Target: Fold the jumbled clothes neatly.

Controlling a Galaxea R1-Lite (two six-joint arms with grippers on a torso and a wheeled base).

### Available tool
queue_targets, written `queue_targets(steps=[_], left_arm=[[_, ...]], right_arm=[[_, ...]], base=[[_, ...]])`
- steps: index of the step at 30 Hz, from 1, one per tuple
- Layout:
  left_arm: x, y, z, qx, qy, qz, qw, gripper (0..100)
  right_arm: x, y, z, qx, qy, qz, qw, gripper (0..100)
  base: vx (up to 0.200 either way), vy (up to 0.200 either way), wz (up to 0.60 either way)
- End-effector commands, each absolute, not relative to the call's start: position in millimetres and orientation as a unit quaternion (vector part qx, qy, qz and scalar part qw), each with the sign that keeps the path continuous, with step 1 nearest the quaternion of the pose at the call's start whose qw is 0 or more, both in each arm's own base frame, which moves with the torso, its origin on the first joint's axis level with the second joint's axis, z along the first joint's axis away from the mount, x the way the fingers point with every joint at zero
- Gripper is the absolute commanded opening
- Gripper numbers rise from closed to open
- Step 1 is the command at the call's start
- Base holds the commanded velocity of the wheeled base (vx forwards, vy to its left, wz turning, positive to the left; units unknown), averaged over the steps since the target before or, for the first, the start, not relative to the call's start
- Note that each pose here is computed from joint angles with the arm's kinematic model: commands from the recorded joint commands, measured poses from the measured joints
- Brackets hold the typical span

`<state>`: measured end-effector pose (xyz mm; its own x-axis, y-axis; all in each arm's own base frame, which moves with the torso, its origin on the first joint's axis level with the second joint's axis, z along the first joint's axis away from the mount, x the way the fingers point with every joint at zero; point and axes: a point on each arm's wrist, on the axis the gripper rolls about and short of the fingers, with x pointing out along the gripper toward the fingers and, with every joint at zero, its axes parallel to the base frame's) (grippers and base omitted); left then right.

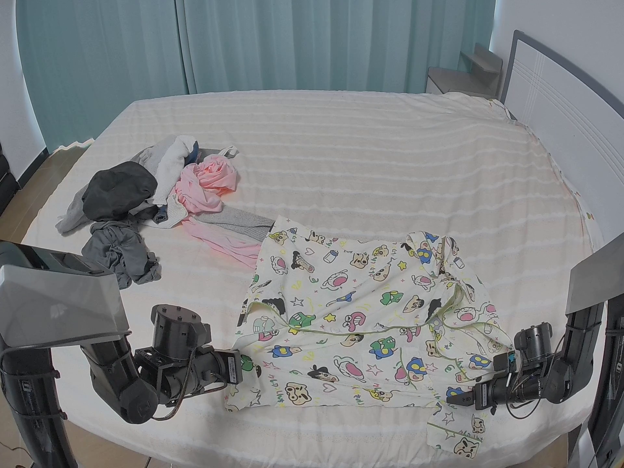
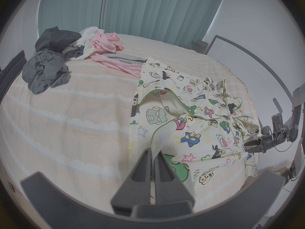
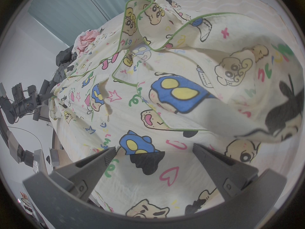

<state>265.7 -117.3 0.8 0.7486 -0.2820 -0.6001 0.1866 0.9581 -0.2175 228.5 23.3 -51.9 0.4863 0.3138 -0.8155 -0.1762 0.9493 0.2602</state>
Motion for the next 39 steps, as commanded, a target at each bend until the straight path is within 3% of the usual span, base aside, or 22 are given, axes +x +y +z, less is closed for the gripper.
queue_targets(steps=[1,8,9,19,27,39], left_arm=[[266,-119,-3,-0.070,0.336,-0.126,0.931,0],[265,-124,-9,-0.065,0.345,-0.132,0.927,0],[264,-124,-9,-0.065,0.345,-0.133,0.927,100],[257,-131,1,-0.079,0.303,-0.157,0.937,100],[235,-132,-31,-0.046,0.371,-0.159,0.914,100],[240,-134,-39,-0.060,0.364,-0.164,0.915,100]], right_arm=[[229,22,-54,0.072,0.490,0.139,0.858,100],[228,22,-53,0.071,0.489,0.139,0.858,100],[228,22,-53,0.071,0.489,0.139,0.858,100],[228,22,-53,0.071,0.488,0.140,0.859,100],[228,22,-52,0.070,0.486,0.140,0.860,100],[228,22,-52,0.069,0.479,0.141,0.864,100]], base=[[0.000,0.000,0.00],[0.000,0.000,0.00],[0.000,0.000,0.00],[0.000,0.000,0.00],[0.000,0.000,0.00],[0.000,0.000,0.00]])
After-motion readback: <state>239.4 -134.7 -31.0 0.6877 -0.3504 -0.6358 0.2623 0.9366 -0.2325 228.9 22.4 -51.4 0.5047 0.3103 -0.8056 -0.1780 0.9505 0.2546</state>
